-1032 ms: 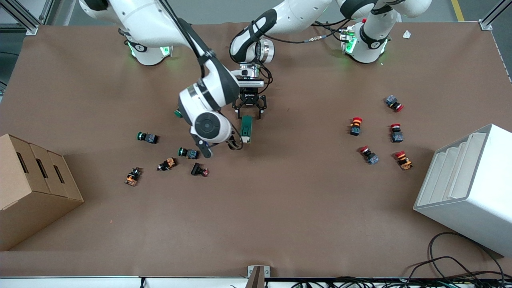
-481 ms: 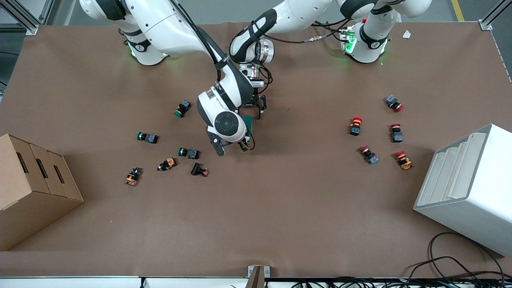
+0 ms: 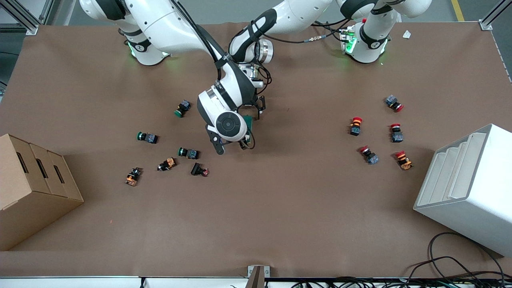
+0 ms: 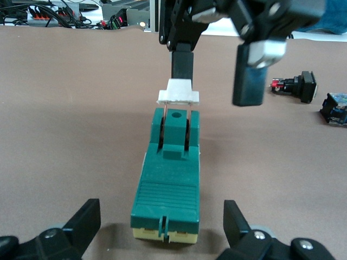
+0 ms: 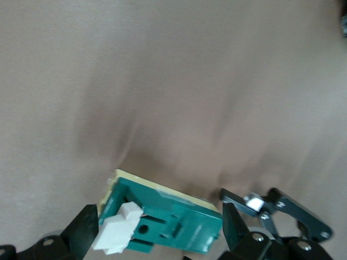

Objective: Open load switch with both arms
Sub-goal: 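Press the white lever down with the right gripper while the left gripper holds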

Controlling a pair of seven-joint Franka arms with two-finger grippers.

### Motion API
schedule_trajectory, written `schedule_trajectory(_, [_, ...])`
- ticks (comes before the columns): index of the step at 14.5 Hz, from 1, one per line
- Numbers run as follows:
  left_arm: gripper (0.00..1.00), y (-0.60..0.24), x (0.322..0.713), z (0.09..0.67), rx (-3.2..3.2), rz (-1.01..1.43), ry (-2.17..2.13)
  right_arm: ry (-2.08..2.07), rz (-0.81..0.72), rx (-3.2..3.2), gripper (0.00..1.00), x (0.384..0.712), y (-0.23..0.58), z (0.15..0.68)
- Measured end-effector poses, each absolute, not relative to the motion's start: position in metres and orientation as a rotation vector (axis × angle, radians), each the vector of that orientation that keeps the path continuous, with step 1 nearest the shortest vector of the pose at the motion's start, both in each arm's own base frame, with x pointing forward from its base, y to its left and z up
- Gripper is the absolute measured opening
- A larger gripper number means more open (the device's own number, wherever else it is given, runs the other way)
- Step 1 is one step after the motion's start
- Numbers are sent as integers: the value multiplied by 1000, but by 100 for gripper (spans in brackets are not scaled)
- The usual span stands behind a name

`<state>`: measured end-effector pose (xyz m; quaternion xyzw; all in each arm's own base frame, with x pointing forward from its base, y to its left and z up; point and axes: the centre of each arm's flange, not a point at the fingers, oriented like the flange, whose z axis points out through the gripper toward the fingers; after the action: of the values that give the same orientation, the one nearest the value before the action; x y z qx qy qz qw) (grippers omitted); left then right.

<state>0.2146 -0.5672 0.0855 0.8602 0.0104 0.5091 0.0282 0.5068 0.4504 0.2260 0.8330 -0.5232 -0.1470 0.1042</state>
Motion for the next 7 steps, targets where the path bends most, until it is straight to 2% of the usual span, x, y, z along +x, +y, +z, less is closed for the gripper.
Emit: schedule_trajectory(7, [100, -567, 216, 86, 2655, 1572, 35, -1445, -501, 2423, 100, 482, 464, 249])
